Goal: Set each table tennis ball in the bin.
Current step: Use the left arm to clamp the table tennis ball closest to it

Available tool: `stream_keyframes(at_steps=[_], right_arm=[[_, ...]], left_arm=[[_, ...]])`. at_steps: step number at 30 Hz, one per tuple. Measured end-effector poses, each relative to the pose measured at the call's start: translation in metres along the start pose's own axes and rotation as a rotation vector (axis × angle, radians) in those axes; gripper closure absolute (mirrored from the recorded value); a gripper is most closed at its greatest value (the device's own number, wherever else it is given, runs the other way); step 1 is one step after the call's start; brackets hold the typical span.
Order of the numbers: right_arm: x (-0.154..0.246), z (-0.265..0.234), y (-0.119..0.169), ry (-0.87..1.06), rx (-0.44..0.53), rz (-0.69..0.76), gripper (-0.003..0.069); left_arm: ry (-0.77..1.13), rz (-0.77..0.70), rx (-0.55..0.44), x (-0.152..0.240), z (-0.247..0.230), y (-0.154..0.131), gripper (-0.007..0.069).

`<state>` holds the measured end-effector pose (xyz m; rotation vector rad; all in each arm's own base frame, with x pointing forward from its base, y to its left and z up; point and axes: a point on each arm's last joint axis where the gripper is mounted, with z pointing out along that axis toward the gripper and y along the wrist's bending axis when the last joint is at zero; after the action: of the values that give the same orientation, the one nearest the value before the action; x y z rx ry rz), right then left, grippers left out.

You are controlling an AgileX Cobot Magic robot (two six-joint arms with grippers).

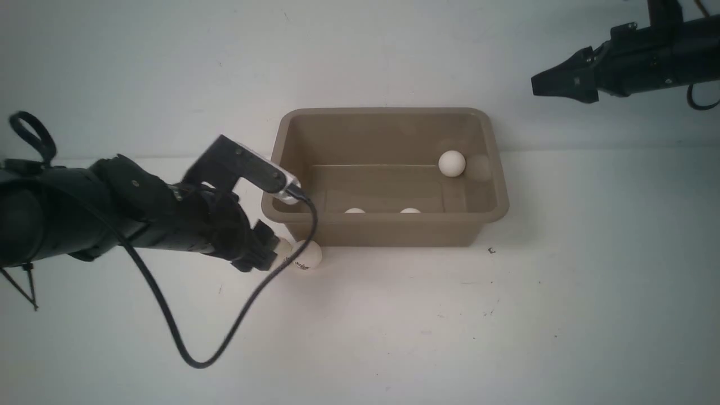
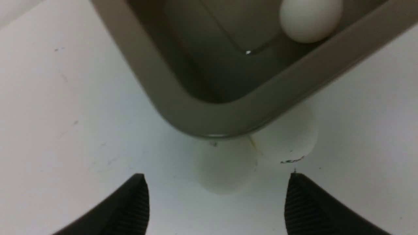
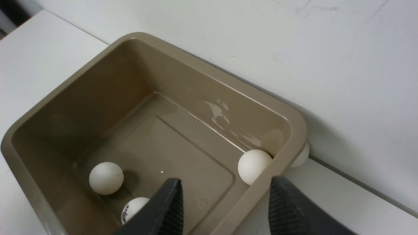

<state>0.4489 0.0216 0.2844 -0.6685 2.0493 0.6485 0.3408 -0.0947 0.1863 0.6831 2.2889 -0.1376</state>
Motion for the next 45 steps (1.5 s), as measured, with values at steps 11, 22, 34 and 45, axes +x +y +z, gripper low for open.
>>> stream_keyframes(at_steps=[11,22,34,45], right_arm=[[0.000,0.000,0.000,0.000,-0.001,0.002,0.0326],[0.000,0.000,0.000,-0.003,-0.002,0.008,0.0326],[0.000,0.000,0.000,-0.005,-0.002,0.008,0.0326],[0.000,0.000,0.000,-0.005,-0.002,0.003,0.0326]], left_arm=[[0.051,-0.025,-0.043,0.018,0.033,0.003,0.0126],[-0.001,-0.016,-0.023,-0.007,0.043,0.009,0.0126],[0.056,-0.070,0.024,0.006,0.061,0.004,0.0130],[0.066,-0.056,0.047,0.007,0.061,0.002,0.0279]])
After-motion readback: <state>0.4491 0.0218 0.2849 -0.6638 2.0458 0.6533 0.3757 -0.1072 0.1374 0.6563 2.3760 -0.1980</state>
